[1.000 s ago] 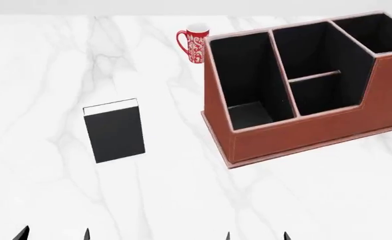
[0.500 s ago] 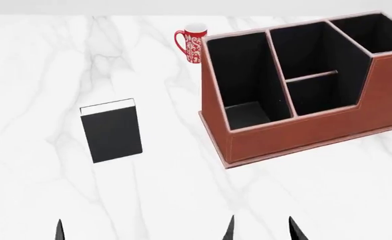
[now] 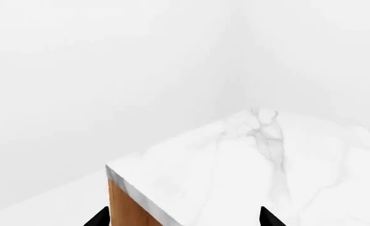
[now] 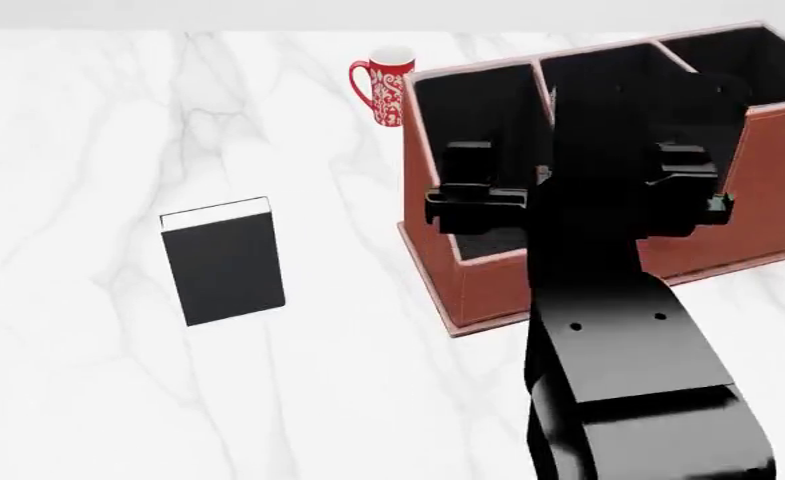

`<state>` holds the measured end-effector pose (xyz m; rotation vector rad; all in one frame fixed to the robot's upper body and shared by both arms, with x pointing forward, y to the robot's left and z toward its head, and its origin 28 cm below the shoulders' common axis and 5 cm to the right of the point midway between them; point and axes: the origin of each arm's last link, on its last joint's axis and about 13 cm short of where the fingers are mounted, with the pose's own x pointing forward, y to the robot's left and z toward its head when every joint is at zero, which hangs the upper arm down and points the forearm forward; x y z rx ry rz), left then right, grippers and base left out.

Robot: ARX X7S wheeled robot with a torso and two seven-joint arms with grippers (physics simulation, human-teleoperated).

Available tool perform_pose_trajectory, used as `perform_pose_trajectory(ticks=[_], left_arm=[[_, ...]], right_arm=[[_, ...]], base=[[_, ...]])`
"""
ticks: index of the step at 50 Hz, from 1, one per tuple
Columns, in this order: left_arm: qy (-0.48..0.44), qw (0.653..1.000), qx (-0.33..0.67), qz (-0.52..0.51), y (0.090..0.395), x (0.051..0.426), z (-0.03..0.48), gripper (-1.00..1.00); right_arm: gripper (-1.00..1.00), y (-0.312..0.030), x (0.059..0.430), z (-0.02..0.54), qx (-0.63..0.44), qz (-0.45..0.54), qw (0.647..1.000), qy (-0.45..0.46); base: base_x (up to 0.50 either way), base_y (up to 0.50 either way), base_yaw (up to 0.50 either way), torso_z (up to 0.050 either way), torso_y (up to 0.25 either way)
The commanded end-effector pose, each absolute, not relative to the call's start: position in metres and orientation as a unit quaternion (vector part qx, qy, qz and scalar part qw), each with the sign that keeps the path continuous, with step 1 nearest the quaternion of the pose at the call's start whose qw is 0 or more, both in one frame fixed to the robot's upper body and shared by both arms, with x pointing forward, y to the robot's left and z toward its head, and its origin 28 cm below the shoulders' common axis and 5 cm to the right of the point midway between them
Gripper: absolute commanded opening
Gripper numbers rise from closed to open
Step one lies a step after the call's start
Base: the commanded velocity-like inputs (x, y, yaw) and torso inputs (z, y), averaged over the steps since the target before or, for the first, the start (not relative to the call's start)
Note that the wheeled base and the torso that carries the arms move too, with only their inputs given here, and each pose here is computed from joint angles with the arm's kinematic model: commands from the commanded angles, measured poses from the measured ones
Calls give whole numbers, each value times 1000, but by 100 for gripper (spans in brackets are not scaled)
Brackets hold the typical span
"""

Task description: Pick up the book and place it in the right compartment of the caddy.

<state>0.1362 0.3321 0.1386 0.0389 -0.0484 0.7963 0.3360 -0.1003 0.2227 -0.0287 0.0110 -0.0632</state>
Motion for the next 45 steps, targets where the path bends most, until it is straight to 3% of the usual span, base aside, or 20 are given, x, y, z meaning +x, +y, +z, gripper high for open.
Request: perform_pose_trajectory(ticks=[1,20,45], left_arm=[[-40,877,23,478,355,94,162,100],[-42,877,27,477,355,92,161,100],[-49,877,34,477,354,90,163,100]], right_arm=[[100,-95,372,293,-20,-43,999,12],[100,-95,378,303,-18,-48,999,13],[100,-96,380,311,-33,-50,998,9]], base=[[0,0,0,0,0],[0,0,0,0,0],[500,0,0,0,1]])
